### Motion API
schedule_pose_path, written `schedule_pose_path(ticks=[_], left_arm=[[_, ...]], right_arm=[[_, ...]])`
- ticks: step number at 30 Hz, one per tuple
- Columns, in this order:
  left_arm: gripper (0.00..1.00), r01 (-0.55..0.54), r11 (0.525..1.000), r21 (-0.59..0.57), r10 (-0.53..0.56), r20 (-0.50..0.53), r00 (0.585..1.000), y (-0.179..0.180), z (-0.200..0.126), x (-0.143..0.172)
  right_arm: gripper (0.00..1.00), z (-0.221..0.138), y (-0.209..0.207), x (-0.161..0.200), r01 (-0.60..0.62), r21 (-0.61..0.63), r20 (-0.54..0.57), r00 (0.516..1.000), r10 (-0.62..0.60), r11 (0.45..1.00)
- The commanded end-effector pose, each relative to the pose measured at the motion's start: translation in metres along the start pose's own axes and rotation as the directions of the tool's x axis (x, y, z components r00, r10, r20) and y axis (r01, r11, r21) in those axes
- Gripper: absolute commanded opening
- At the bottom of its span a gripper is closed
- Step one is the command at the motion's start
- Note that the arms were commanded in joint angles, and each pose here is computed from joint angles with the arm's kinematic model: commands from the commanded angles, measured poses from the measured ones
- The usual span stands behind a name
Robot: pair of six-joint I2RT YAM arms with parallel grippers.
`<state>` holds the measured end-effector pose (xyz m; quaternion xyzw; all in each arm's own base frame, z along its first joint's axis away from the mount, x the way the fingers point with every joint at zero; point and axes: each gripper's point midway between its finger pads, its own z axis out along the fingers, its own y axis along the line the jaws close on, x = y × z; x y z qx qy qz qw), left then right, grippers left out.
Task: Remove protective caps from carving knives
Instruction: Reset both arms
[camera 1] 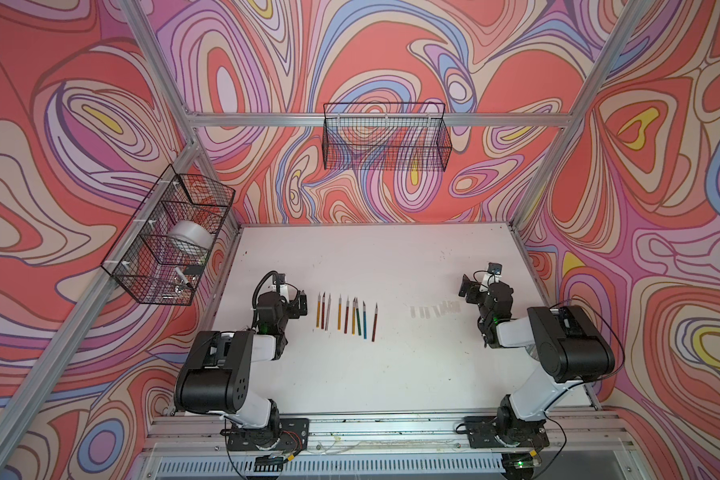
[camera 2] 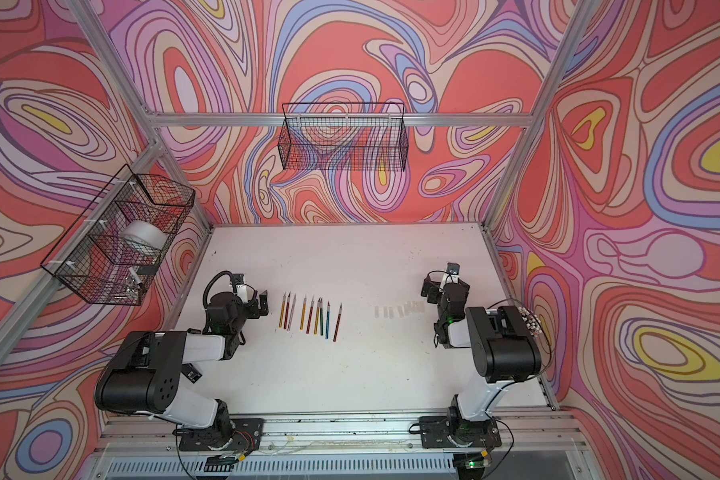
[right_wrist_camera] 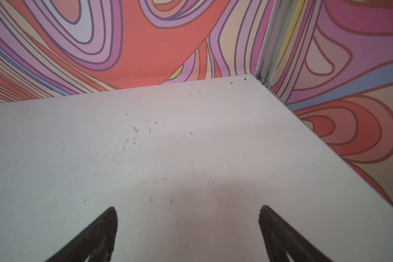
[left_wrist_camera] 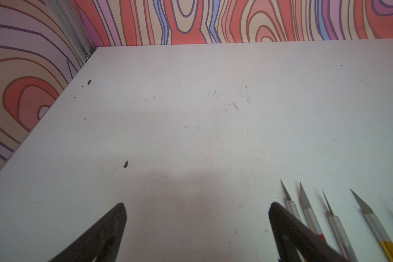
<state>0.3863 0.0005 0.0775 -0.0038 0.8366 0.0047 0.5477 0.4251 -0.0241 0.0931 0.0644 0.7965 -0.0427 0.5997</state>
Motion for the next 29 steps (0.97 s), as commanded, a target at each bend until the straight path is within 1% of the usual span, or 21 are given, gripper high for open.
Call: schedule_pose_path(ticks=[1, 6, 9, 10, 13, 14, 15, 16, 22, 24, 29], left_arm=[[1.0, 0.0, 1.0, 0.002, 0.0, 0.044, 0.999, 0.001, 0.002, -0.012], [1.0, 0.0, 1.0, 0.002, 0.0, 0.044, 0.999, 0.001, 0.002, -0.013], [1.0, 0.0, 1.0, 0.002, 0.0, 0.044, 0.999, 0.001, 0.002, -0.012], [1.0, -0.001, 1.0, 0.002, 0.001, 0.043, 0.999, 0.001, 0.002, -0.012], [1.0, 0.001, 1.0, 0.002, -0.001, 0.045, 0.999, 0.001, 0.002, -0.013], [1.0, 0.0, 1.0, 0.003, 0.0, 0.041, 0.999, 0.001, 0.003, -0.013], [1.0, -0.001, 1.0, 0.002, 0.001, 0.037, 0.999, 0.001, 0.003, -0.012], [1.0, 0.0, 1.0, 0.002, 0.0, 0.038, 0.999, 0.001, 0.003, -0.013], [1.0, 0.002, 1.0, -0.001, -0.002, 0.037, 0.999, 0.001, 0.004, -0.013], [1.0, 0.012, 1.0, 0.011, -0.012, 0.018, 1.0, 0.0, 0.007, -0.012], [1.0, 0.025, 1.0, 0.013, -0.025, 0.031, 0.999, 0.003, 0.003, -0.012]], right_arm=[[0.98, 0.0, 0.002, -0.001, 0.006, -0.004, 0.006, 1.0, -0.006, 1.0], [0.98, -0.003, 0.002, -0.002, 0.005, -0.008, 0.02, 1.0, -0.005, 1.0], [0.98, -0.03, -0.004, -0.008, -0.026, -0.005, 0.145, 0.989, 0.027, 1.0], [0.98, -0.03, -0.004, -0.007, -0.025, -0.002, 0.141, 0.99, 0.025, 1.0], [0.99, -0.011, -0.005, -0.003, -0.018, 0.023, 0.06, 0.998, 0.017, 1.0], [0.98, -0.004, -0.005, 0.0, -0.014, 0.034, 0.017, 1.0, 0.014, 0.999], [0.98, -0.001, -0.005, -0.001, -0.006, 0.041, 0.007, 1.0, 0.005, 0.999], [0.98, -0.002, -0.003, -0.002, -0.006, 0.031, 0.021, 1.0, 0.005, 0.999], [0.98, -0.001, -0.003, -0.001, -0.003, 0.033, 0.011, 1.0, 0.003, 0.999], [0.98, -0.001, -0.003, -0.001, -0.004, 0.034, 0.011, 1.0, 0.003, 0.999], [0.98, -0.001, -0.003, -0.002, -0.004, 0.035, 0.015, 1.0, 0.003, 0.999]])
